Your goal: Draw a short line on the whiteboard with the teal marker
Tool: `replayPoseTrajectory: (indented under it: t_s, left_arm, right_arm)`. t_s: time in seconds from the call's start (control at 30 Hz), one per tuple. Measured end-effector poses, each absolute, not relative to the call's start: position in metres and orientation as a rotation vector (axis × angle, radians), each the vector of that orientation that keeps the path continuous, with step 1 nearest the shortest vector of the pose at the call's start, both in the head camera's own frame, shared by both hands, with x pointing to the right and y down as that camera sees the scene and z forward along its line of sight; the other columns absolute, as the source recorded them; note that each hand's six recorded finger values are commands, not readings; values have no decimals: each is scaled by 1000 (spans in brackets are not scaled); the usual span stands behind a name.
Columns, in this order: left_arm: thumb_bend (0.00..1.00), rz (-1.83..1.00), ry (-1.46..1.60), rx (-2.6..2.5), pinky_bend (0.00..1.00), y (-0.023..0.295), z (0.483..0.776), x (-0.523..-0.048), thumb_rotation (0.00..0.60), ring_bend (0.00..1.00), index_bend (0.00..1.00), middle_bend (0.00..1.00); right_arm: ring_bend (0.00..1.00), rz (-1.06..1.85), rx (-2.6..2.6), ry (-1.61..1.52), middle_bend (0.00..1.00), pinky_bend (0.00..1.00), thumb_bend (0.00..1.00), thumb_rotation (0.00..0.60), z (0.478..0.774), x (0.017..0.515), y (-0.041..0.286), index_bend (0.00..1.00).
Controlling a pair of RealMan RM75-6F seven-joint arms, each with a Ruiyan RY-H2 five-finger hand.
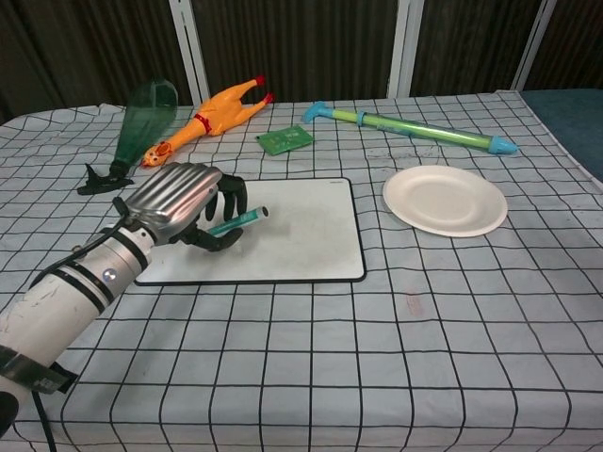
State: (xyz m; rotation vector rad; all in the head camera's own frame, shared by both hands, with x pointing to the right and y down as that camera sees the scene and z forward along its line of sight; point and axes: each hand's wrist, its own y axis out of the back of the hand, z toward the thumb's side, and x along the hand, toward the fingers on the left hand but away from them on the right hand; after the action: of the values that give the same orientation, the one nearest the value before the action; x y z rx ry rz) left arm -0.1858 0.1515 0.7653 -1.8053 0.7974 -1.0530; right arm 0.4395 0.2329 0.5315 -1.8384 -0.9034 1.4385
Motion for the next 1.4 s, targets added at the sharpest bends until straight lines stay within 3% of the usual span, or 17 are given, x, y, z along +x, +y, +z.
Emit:
replayPoseTrajectory:
  t_s: [0.23,0.53,0.73,1.07,1.4]
  left_arm:
    - [552,-1042,821,-1799,656,150,762,-192,600,583,783,810]
    - [552,-964,863,-1730,655,140,737,-201,600,583,782,810]
    - [530,-1049,817,-1542,641,117,725,-258,600,577,771,801]
    - [513,-1475,629,-1348,529,108,759,-384,600,522,731,759]
    - [395,-1525,513,-1371,366,128,776,-392,600,288,441,470]
  right_arm:
    - [0,1437,-1836,-906,0,6,269,600,531,440,233,0]
    - [0,1433,-1839,-911,0,6,269,600,530,440,233,0]
    - [0,1425,-1847,-905,0,6,269,600,529,439,235,0]
    - [0,1435,-1839,-878,0,6,269,600,533,436,236,0]
    - [0,1444,-1832,-876,0,6,269,600,535,434,236,0]
